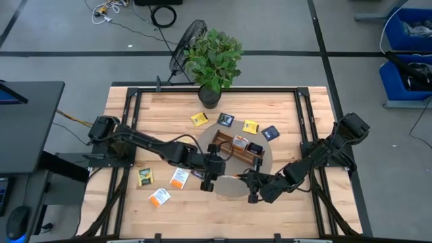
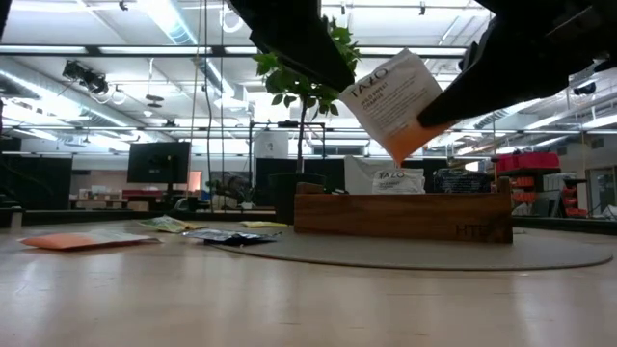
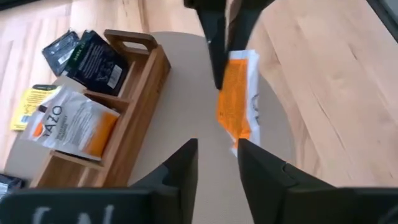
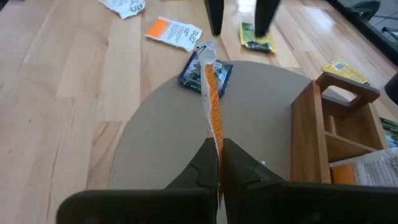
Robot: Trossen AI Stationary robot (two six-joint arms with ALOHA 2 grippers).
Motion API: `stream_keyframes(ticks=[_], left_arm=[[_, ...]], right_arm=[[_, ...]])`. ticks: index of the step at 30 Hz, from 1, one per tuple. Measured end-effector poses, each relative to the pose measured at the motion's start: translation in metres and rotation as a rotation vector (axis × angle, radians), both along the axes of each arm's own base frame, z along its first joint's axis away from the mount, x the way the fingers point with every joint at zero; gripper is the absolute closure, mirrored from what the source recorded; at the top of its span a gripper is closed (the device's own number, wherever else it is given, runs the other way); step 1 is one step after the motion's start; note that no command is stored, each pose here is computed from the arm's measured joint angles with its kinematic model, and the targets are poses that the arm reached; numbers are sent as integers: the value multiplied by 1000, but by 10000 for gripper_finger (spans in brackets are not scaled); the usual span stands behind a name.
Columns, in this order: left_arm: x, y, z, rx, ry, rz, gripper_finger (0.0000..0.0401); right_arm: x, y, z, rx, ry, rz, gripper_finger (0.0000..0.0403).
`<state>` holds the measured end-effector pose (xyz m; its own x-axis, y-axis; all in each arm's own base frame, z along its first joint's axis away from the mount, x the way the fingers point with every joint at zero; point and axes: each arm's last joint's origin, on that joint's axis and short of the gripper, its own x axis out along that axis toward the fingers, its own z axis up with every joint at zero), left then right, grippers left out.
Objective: Pick & Place Tea
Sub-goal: Put the orange tea bag into the middle section of the wooden organizer
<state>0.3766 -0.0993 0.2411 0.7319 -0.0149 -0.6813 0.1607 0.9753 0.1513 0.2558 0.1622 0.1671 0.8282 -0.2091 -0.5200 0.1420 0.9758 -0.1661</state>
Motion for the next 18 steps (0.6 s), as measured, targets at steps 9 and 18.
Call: stream_keyframes(ticks=[9,18], left_arm=[[0,-2,0,-37,3,-11,209],[0,-1,-1,-37,8,-5,209]], right_arm=[[3,-5,1,5,-20,-52,402],[6,-7,2,-1,-38,-53,401]])
